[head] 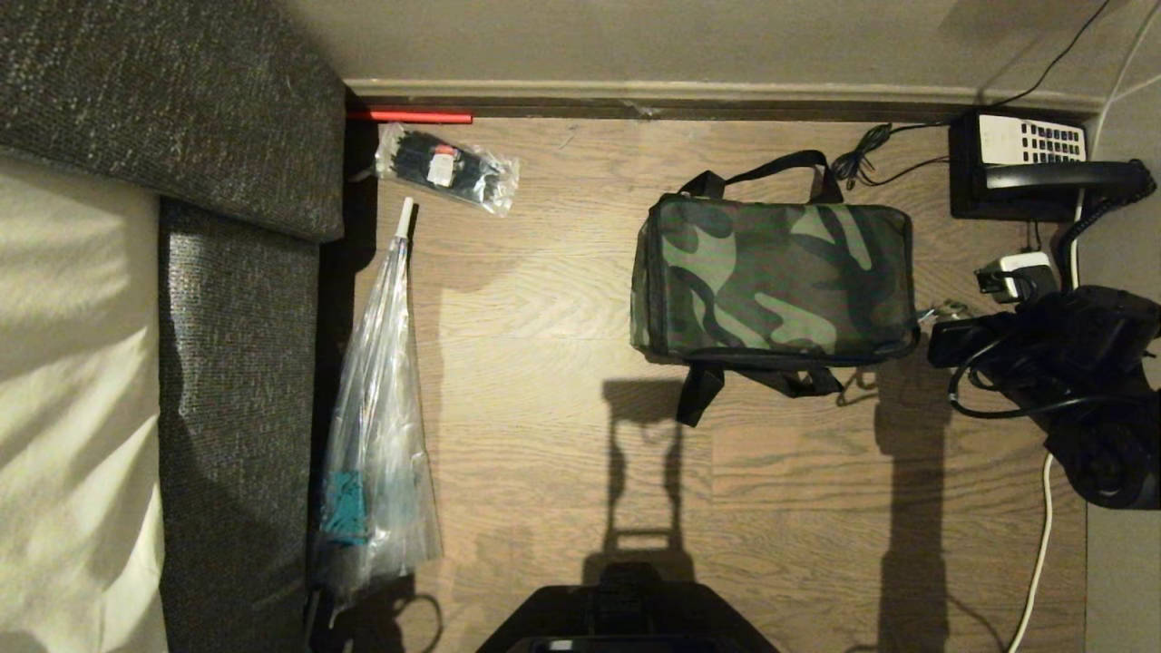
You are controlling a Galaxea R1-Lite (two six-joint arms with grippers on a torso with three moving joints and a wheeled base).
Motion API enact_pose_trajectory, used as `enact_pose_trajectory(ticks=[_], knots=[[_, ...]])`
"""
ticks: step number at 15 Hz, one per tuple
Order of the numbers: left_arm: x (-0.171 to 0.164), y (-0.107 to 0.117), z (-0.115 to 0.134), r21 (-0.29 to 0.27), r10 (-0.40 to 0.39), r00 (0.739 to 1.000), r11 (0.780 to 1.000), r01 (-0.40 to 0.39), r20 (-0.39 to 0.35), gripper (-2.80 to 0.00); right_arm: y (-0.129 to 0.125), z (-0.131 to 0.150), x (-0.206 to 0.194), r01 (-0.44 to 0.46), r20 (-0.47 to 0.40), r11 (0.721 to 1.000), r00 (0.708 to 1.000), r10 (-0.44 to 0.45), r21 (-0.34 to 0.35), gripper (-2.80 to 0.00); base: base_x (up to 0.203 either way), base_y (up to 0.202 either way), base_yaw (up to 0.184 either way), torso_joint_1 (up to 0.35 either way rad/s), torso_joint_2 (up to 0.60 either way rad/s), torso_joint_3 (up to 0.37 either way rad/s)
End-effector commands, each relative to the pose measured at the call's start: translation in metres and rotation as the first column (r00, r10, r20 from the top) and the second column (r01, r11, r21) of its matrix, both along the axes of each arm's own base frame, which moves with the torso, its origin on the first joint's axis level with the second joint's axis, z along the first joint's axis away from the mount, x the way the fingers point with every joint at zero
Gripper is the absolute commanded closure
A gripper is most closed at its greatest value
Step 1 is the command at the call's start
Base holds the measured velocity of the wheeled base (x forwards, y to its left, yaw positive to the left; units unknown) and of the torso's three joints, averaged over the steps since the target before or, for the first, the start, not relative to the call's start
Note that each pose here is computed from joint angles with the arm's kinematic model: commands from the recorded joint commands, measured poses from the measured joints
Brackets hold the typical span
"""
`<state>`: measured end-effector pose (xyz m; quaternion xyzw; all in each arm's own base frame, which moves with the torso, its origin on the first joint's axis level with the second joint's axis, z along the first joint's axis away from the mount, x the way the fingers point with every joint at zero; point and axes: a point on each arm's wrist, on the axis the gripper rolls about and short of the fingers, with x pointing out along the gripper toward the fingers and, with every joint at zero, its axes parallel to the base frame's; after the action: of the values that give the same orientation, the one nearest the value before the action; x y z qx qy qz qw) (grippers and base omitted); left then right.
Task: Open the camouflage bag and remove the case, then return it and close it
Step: Open the top of the storage box
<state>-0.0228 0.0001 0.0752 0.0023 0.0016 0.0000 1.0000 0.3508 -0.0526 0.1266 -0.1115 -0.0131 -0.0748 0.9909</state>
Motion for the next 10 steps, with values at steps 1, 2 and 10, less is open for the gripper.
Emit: enact_pose_trajectory(ticks=[1,2,10], knots=[[0.0001,0.0000,-0.0004,0.000,0.000,1.000,1.000,0.000,-0.001,0.00,-0.0006,0.0010,0.0011,0.001,0.016,1.000,1.000,-0.001,-0.001,0.00,0.000,0.000,0.000,0.000,0.00,0.000],[0.0001,0.0000,-0.0004,0.000,0.000,1.000,1.000,0.000,-0.001,0.00,-0.0007,0.0015,0.0015,0.000,0.025,1.000,1.000,-0.001,0.009,0.00,0.000,0.000,0.000,0.000,0.00,0.000],[0.0001,0.0000,-0.0004,0.000,0.000,1.000,1.000,0.000,-0.001,0.00,-0.0006,0.0062,0.0052,-0.004,0.062,1.000,0.998,0.003,0.014,0.00,0.000,0.000,0.000,0.000,0.00,0.000]])
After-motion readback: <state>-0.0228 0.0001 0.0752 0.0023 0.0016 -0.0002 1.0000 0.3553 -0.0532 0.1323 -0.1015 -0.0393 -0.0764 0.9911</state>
